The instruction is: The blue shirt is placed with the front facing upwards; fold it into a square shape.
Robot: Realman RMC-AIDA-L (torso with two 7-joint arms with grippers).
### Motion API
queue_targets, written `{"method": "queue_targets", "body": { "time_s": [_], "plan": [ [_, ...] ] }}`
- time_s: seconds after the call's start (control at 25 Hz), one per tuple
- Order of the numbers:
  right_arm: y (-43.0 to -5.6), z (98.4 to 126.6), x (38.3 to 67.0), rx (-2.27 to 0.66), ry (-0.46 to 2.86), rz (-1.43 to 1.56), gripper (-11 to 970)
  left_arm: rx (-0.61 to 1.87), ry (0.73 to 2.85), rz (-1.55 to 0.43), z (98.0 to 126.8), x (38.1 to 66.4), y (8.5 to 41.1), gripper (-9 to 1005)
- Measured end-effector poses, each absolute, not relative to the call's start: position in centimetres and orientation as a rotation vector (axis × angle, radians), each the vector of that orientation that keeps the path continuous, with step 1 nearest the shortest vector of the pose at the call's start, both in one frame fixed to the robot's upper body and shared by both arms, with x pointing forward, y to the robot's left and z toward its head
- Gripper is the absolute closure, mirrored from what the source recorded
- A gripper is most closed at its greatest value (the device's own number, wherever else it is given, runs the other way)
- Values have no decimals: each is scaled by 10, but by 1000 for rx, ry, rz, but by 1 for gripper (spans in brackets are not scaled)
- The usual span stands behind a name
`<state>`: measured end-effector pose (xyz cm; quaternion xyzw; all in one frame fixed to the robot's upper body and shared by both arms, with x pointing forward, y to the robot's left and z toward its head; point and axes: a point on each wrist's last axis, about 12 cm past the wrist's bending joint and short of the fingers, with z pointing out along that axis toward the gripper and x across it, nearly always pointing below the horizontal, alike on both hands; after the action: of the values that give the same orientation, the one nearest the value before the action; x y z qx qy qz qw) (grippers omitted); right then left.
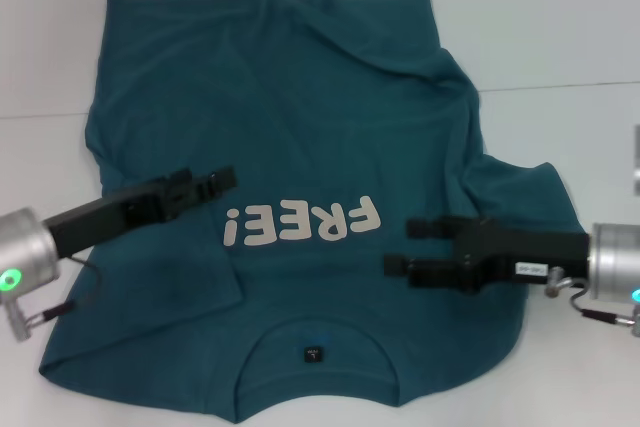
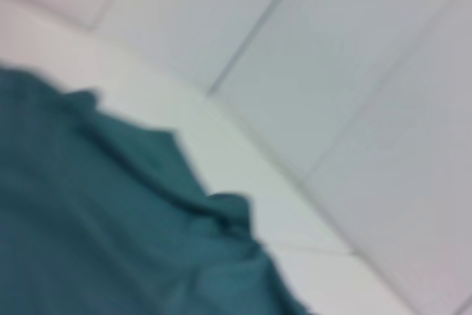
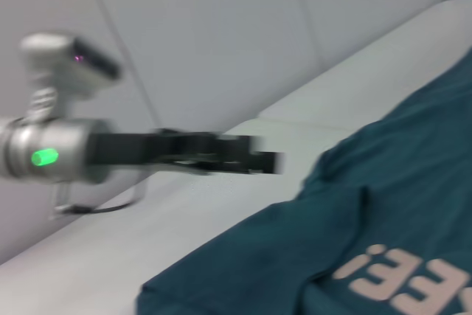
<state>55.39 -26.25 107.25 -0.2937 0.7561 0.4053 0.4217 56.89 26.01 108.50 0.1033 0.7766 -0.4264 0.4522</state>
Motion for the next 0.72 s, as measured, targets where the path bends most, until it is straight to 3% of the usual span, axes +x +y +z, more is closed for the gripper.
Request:
{"method": "queue_targets", "body": {
  "time_s": [0.24, 0.72],
  "plan": [
    [-302, 1076, 556, -538, 1952, 886, 74, 258, 1817, -1144, 1083, 542, 274, 76],
    [-371, 1089, 554, -212, 2087, 757, 75, 403, 1847, -1155, 1075, 530, 268, 76]
  ]
}}
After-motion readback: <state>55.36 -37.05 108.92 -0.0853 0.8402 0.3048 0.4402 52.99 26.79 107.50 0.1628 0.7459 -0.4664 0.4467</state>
